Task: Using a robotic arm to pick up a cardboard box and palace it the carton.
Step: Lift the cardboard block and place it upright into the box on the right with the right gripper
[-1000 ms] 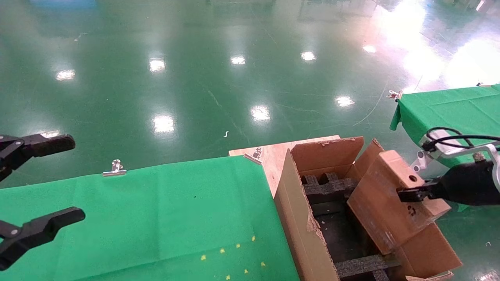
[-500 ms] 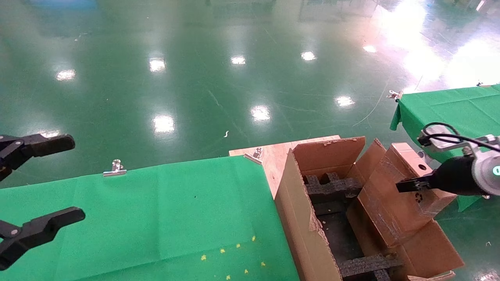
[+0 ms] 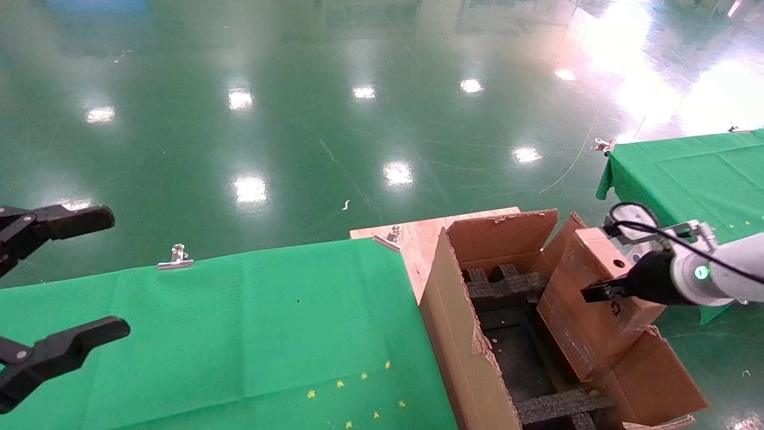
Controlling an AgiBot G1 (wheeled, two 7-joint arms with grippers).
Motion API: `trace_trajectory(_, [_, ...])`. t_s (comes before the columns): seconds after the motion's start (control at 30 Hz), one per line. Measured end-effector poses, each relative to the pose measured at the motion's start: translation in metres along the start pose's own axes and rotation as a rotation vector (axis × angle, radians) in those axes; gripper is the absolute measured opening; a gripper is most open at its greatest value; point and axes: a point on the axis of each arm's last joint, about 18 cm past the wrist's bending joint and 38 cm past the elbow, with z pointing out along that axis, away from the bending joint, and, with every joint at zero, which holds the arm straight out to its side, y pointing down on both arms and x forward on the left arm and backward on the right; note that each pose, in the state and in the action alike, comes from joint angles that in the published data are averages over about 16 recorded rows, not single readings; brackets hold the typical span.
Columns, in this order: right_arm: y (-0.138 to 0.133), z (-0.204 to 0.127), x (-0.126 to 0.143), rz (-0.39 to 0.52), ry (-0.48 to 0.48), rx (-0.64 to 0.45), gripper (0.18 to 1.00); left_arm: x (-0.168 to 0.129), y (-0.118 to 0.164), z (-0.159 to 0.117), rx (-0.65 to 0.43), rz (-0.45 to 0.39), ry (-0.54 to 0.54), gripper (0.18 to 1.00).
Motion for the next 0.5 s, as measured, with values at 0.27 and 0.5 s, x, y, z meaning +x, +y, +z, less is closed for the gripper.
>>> trace_trajectory(0.27, [0.008, 0.020, -0.019, 0.004, 0.009, -0.013, 0.301, 0.000, 0.000, 0.000, 0.000, 0.000, 0.000, 1.001])
trace_trajectory(0.5, [0.018, 0.037, -0.034, 0.013, 0.020, -0.024, 0.298, 0.000, 0.000, 0.000, 0.000, 0.000, 0.000, 1.001])
